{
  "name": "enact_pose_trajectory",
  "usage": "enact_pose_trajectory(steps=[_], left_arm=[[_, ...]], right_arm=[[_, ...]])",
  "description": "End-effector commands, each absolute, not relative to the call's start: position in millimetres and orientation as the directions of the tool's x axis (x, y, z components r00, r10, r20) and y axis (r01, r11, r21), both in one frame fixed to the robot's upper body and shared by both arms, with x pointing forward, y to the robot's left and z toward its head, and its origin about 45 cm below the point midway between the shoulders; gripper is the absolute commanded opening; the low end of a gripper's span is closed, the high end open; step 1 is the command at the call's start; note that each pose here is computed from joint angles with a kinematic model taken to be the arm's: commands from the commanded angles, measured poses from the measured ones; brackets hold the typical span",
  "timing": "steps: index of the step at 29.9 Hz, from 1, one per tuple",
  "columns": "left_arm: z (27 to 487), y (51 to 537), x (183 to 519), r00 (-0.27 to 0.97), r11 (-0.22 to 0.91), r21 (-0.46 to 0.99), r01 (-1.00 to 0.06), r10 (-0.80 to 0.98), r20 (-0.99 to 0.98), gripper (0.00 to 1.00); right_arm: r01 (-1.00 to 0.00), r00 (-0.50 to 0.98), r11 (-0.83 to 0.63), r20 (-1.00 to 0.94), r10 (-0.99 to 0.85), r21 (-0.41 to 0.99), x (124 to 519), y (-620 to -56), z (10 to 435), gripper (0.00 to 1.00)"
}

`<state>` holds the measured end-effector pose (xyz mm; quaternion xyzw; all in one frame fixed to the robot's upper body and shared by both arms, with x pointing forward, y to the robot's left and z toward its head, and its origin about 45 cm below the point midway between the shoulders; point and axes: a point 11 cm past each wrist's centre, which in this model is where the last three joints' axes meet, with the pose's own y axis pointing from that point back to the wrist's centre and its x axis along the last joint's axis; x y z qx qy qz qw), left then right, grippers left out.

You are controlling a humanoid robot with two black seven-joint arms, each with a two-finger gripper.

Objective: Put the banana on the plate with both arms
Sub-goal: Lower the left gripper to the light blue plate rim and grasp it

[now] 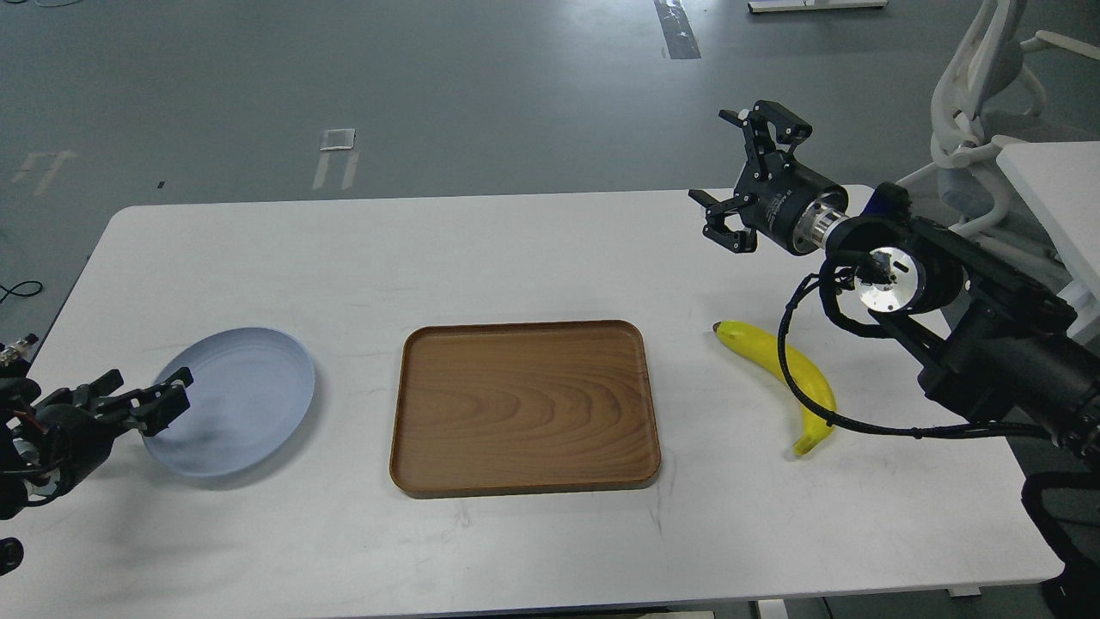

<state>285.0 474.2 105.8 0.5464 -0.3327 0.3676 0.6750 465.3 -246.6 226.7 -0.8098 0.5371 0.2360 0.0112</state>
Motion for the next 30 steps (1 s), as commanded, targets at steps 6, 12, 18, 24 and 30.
enact_pose_trajectory(steps=[6,12,18,24,30], left_arm=[[93.3,487.5,269.9,0.524,0.111,0.513,-0.851,0.152,0.838,0.51],[93.9,490.1,269.3,0.524,0.117,0.512,-0.851,0.146,0.839,0.31],[94.5,487.2,269.2,0.524,0.143,0.507,-0.850,0.146,0.839,0.00],[96.1,487.0,270.3,0.522,0.152,0.502,-0.851,0.144,0.841,0.00],[99.6,485.7,275.2,0.511,0.155,0.490,-0.858,0.149,0.847,0.00]], right_arm=[[-0.875,0.312,-0.423,-0.392,-0.865,0.237,465.2,-246.8,226.4,0.99],[-0.874,0.311,-0.422,-0.392,-0.866,0.239,464.5,-247.1,224.9,0.99],[-0.874,0.305,-0.419,-0.392,-0.868,0.247,462.9,-248.6,221.1,0.99],[-0.874,0.306,-0.419,-0.392,-0.868,0.246,462.8,-248.9,221.5,0.99],[-0.875,0.305,-0.418,-0.393,-0.867,0.244,463.2,-249.1,222.2,0.99]])
